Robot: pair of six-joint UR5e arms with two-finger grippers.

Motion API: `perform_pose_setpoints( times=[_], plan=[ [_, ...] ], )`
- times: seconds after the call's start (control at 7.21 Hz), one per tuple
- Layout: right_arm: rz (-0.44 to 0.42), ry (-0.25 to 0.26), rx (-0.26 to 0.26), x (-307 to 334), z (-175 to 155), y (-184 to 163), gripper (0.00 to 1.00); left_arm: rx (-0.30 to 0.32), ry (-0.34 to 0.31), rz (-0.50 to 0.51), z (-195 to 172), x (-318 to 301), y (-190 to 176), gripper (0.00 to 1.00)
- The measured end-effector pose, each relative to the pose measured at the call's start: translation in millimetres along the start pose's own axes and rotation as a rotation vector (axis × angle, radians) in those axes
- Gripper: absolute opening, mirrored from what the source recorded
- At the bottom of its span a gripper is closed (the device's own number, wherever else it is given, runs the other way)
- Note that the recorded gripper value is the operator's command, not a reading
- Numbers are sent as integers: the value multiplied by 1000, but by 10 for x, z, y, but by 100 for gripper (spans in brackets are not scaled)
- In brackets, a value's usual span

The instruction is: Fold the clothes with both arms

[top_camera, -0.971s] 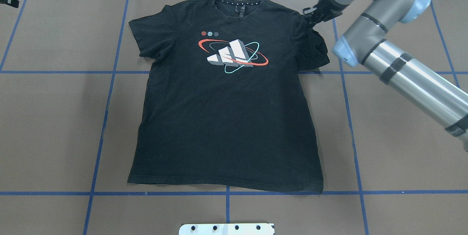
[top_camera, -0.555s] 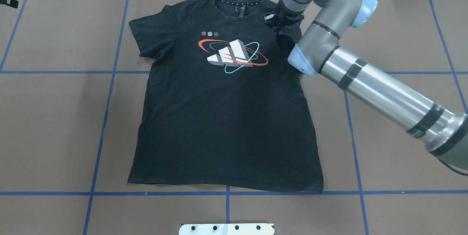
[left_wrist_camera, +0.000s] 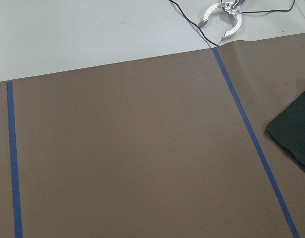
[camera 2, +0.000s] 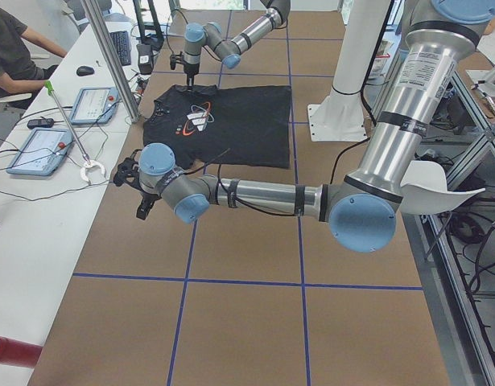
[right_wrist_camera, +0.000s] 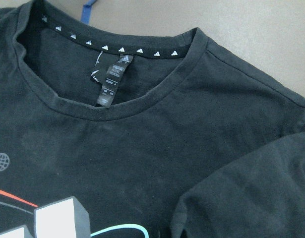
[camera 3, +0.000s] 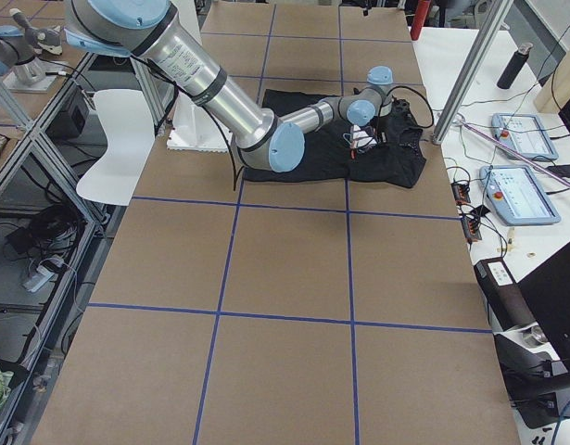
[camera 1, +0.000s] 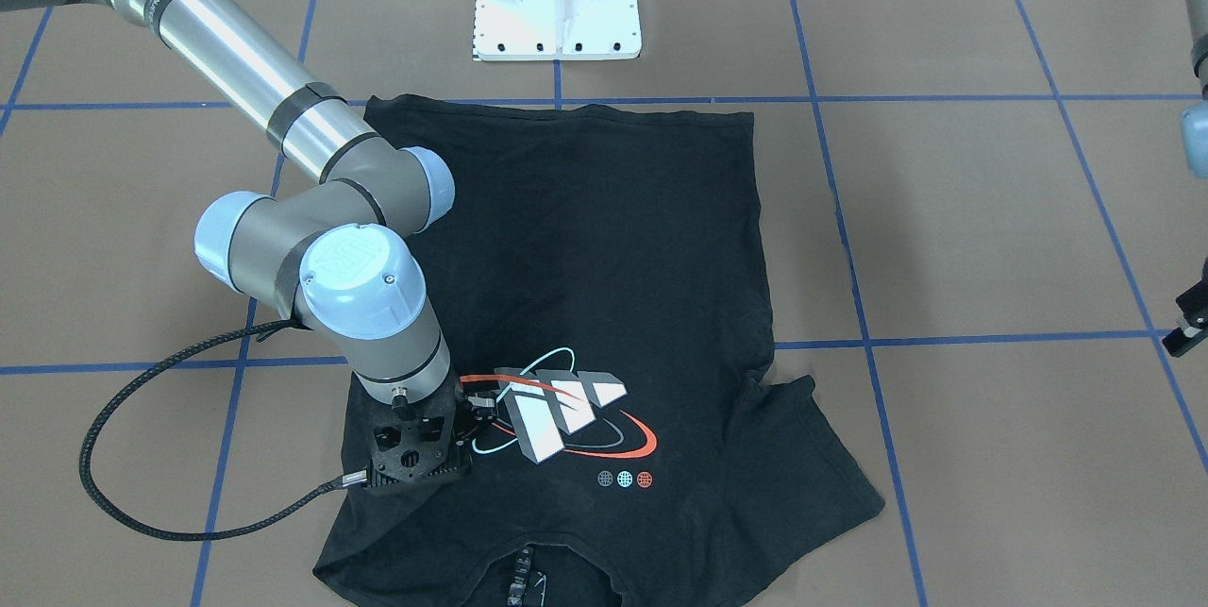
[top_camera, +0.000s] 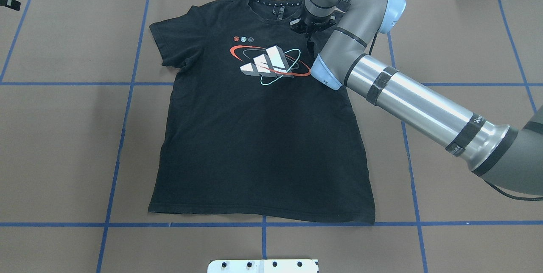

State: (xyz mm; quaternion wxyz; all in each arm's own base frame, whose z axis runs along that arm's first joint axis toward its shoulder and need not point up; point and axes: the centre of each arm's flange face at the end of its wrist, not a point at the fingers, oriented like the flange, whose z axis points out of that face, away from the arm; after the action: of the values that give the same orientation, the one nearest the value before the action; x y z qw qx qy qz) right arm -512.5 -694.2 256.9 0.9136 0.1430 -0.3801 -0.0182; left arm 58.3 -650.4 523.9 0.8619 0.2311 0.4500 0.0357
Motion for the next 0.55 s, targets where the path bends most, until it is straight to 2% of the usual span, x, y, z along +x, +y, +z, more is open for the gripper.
perform_pose_setpoints(
  times=[0.14, 0.55],
  plan=[
    [-1, 0, 4, -30, -15, -15, 99, 1, 0, 0, -1, 4, -7, 99],
    [17, -40, 23, -256, -267, -161, 100, 8, 12, -30, 26, 140, -116, 99]
  ],
)
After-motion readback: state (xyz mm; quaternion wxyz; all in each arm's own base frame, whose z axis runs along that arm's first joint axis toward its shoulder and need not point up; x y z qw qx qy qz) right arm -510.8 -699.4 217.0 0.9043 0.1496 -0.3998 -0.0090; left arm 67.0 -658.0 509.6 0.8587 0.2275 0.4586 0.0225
